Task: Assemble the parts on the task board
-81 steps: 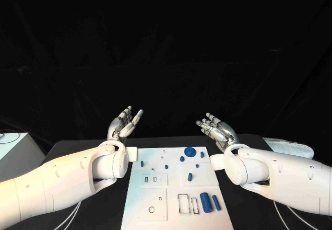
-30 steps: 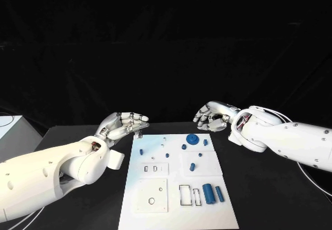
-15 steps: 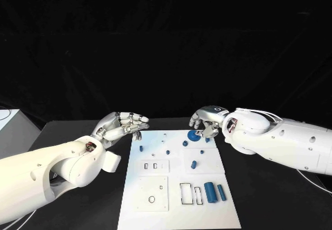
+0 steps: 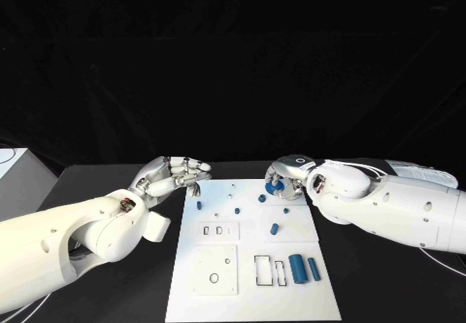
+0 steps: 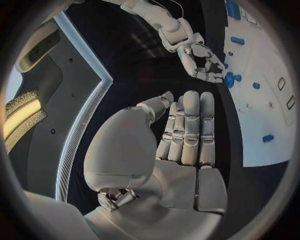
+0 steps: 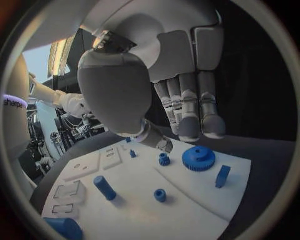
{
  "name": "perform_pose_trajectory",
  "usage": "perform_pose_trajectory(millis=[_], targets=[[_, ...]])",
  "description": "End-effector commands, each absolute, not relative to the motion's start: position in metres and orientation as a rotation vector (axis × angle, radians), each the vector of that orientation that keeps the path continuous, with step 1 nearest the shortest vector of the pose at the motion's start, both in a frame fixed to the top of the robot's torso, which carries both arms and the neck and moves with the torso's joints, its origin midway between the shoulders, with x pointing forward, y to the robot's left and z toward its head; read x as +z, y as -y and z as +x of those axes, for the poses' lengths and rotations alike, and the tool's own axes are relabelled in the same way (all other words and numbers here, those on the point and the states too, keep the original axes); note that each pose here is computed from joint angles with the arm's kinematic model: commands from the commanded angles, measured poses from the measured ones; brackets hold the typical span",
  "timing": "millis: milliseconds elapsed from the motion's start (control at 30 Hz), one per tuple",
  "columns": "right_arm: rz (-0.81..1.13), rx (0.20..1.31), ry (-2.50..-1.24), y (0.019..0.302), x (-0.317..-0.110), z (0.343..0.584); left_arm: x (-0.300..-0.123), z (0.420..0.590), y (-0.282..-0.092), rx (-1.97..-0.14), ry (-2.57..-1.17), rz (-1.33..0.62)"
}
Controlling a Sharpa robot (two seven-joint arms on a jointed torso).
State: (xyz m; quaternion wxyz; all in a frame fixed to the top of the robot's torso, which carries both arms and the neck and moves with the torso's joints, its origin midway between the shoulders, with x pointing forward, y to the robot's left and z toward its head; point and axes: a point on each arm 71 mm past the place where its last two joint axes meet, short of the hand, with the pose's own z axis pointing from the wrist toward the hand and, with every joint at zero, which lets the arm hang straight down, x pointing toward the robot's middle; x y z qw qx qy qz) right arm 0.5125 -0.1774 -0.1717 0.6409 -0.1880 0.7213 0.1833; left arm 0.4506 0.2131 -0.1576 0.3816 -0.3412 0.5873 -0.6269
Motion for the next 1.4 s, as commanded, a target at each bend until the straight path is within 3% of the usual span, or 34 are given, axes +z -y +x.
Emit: perform_pose_trajectory(millis=[33, 1400], targets=[[-0.436, 0.395, -1.621, 0.175, -0.173, 0.513, -0.155, 0.450, -0.210, -1.632, -1.510, -0.846], [-0.441, 0.422, -1.662, 0.154, -0.194, 0.513, -0.153, 0.454, -0.208, -1.638, -1.527, -0.787]])
